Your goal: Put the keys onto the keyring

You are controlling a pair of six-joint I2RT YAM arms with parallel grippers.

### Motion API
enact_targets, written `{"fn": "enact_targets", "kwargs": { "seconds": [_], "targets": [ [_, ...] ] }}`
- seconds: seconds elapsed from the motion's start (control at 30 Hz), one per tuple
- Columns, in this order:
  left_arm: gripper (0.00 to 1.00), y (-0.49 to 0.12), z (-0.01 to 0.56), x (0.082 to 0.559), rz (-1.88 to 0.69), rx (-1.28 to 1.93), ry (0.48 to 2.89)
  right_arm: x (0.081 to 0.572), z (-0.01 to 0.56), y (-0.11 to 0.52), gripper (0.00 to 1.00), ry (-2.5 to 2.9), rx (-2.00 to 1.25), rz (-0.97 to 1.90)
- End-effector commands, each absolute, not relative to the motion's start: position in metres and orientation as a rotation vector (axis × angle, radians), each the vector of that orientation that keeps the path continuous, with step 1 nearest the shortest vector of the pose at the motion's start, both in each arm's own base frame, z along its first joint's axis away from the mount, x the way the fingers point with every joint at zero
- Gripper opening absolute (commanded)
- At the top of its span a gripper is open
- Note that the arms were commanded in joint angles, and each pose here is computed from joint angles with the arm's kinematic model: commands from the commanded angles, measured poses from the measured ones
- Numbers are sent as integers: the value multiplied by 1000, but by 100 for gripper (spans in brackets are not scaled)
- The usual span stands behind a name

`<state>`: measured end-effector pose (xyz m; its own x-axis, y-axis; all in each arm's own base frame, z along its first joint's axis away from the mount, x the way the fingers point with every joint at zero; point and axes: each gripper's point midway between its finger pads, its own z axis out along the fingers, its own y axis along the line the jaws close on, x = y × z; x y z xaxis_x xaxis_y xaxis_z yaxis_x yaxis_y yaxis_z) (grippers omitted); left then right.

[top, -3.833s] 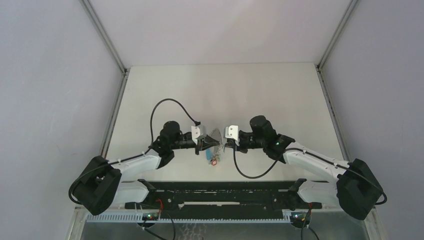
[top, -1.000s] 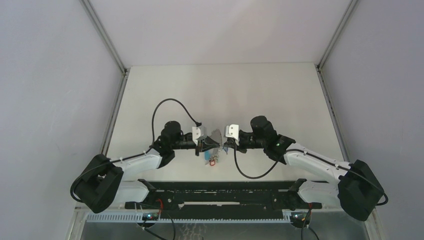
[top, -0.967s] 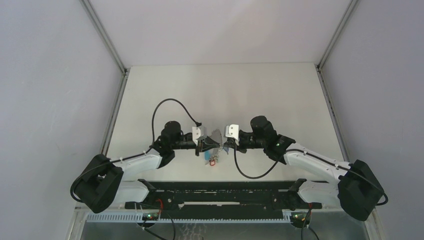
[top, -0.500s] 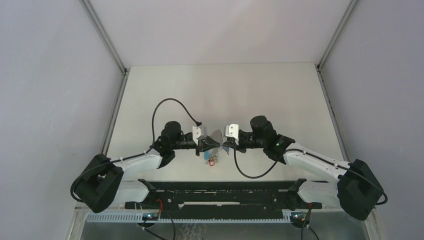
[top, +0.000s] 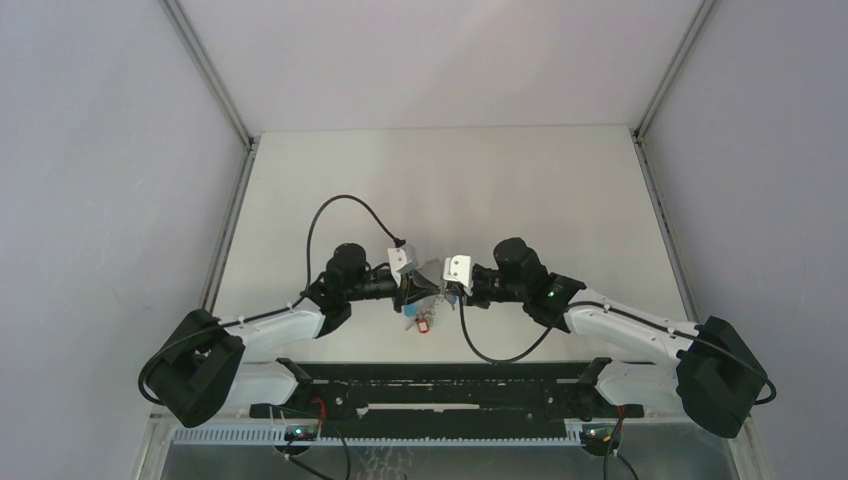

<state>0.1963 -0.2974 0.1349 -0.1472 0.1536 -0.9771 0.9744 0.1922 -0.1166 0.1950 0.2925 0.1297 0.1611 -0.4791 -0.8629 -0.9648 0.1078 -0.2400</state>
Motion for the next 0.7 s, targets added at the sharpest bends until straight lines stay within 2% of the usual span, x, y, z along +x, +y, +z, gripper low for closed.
{"fn": "enact_targets", "kwargs": {
  "seconds": [0.0, 0.67],
  "targets": [
    [0, -308, 178, 210, -1080, 1042, 1455, 201, 148, 303, 0, 1368, -1496, 614],
    [0, -307, 193, 218, -1114, 869, 1534, 206, 137, 304, 0, 1379, -1522, 486]
  ]
}}
